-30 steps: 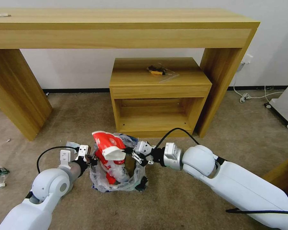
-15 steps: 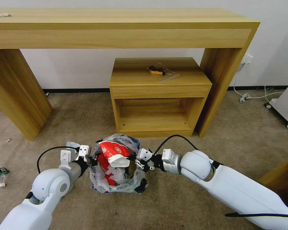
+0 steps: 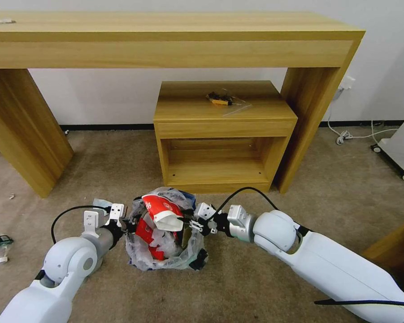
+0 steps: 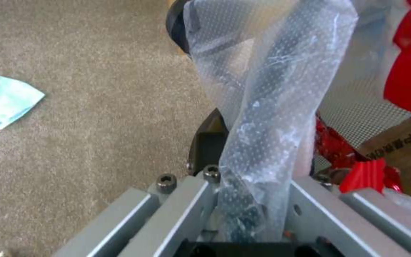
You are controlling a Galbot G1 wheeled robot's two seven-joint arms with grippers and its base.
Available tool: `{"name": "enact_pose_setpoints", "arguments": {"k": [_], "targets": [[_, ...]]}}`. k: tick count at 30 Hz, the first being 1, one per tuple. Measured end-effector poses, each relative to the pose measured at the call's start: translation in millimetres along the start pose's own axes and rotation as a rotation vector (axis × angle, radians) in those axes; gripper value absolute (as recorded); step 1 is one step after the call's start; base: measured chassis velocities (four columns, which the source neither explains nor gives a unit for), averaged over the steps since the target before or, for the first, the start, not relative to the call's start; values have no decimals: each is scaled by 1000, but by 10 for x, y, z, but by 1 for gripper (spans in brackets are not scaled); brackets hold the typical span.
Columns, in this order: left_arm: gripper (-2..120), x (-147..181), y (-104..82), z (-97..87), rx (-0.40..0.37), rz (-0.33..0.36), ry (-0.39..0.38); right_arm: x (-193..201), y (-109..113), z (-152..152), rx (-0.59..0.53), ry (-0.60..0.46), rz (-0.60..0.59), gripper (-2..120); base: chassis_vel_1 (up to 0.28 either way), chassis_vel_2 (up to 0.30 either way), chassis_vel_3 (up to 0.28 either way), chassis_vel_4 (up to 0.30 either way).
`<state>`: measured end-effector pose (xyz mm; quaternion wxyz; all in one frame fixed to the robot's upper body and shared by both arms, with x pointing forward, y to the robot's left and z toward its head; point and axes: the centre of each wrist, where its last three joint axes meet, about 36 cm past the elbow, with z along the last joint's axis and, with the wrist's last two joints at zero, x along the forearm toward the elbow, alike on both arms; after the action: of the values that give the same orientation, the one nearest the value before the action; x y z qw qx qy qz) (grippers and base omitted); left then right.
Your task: Pick up the trash bin and place the garbage on the floor into it.
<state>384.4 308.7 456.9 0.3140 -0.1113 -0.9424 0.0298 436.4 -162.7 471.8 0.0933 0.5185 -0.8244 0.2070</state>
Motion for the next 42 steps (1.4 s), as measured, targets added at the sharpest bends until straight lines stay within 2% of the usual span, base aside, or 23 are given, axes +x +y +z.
{"name": "enact_pose_setpoints", "arguments": {"k": [1, 2, 5, 7, 8, 9, 12, 13, 16, 21, 23, 24, 25, 28, 33, 36, 42], "targets": [[0, -3, 2, -3, 0, 0, -1, 28, 5, -2, -3, -3, 6, 45, 0, 0, 0, 0], [0, -3, 2, -3, 0, 0, -1, 28, 5, -2, -3, -3, 6, 45, 0, 0, 0, 0], [0, -6, 2, -15, 1, 0, -4, 96, 0, 20, -10, -10, 29, 60, 0, 0, 0, 0], [0, -6, 2, -14, 1, 0, -4, 121, -7, 24, -11, -13, 37, 64, 0, 0, 0, 0], [0, -3, 7, -10, 3, -2, -3, 163, -18, 20, -18, -19, 50, 72, 0, 0, 0, 0], [0, -3, 7, -10, 3, -2, -3, 163, -18, 20, -18, -19, 50, 72, 0, 0, 0, 0], [0, 14, 32, 0, 6, -10, -3, 254, -49, -9, -46, -40, 93, 85, 0, 0, 0, 0], [0, 14, 32, 0, 6, -10, -3, 254, -49, -9, -46, -40, 93, 85, 0, 0, 0, 0], [0, 39, 49, 7, 12, -18, -5, 316, -17, -58, -111, -75, 201, 98, 0, 0, 0, 0], [0, 77, 47, 50, 22, -25, -3, 339, 20, -69, -196, -92, 319, 100, 0, 0, 0, 0], [0, 101, 35, 92, 30, -30, 2, 325, 35, -10, -241, -95, 388, 100, 0, 0, 0, 0], [0, 103, 29, 108, 34, -37, 2, 346, 40, 77, -296, -99, 461, 100, 0, 0, 0, 0], [0, 103, 29, 108, 34, -37, 2, 346, 40, 77, -296, -99, 461, 100, 0, 0, 0, 0], [0, 103, 26, 107, 39, -38, -3, 446, 59, 228, -381, -106, 588, 100, 0, 0, 0, 0], [0, 103, 50, 115, 43, -41, -1, 657, 142, 445, -431, -97, 705, 100, 0, 0, 0, 0], [0, 103, 69, 129, 47, -43, 1, 837, 300, 652, -463, -88, 783, 100, 0, 0, 0, 0], [0, 107, 81, 138, 45, -43, 6, 788, 449, 776, -472, -107, 843, 100, 0, 0, 0, 0]]}}
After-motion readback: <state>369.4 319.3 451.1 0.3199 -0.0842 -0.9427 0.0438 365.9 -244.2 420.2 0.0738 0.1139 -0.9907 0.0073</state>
